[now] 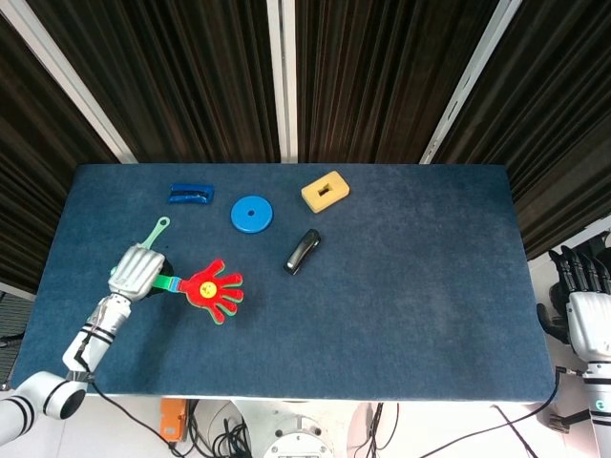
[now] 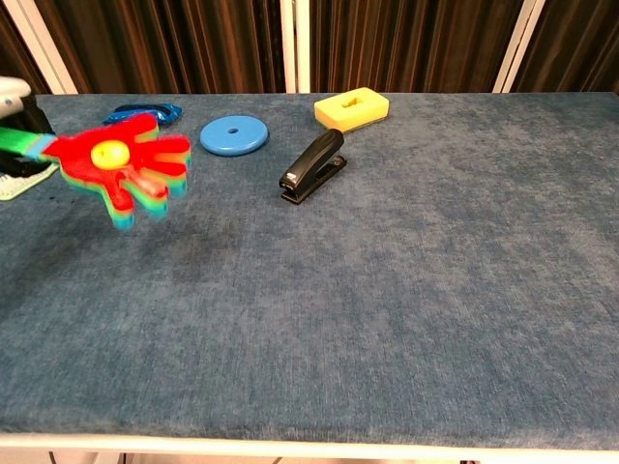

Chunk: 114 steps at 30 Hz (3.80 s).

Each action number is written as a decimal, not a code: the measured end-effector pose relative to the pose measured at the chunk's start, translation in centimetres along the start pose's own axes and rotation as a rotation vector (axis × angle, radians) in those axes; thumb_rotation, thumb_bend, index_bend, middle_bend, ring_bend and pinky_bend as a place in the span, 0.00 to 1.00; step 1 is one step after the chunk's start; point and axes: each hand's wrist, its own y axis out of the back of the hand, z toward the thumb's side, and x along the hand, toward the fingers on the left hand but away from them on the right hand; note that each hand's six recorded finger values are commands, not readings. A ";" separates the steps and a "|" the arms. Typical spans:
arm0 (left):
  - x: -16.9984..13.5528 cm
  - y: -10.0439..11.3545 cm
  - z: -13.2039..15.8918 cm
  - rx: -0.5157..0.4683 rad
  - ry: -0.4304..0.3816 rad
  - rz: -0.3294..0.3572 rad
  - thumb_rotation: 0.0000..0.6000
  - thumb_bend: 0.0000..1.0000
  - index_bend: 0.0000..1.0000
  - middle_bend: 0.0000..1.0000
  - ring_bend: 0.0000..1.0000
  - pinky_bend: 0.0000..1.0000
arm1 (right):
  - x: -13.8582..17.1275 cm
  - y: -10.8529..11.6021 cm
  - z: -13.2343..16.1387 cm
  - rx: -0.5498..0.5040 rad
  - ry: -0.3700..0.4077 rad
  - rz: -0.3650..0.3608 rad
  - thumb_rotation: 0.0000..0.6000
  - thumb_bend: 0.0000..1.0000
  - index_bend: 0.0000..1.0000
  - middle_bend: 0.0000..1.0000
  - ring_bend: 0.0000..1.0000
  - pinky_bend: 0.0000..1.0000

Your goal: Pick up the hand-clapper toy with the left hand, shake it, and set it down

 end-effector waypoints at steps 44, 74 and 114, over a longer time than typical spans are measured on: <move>0.3 0.3 1.1 -0.040 -0.055 0.000 1.00 0.54 1.00 1.00 1.00 1.00 | -0.1 0.3 -0.2 -0.020 -0.004 -0.007 1.00 0.33 0.00 0.00 0.00 0.00; 0.3 4.6 4.0 -1.512 -0.015 -0.048 1.00 0.56 1.00 1.00 1.00 1.00 | -0.2 -0.2 -0.3 -0.024 -0.011 0.008 1.00 0.33 0.00 0.00 0.00 0.00; 1.4 -3.5 5.6 -0.219 0.059 -0.084 1.00 0.38 0.97 1.00 1.00 1.00 | -0.2 -0.7 -0.7 -0.017 -0.017 0.025 1.00 0.33 0.00 0.00 0.00 0.00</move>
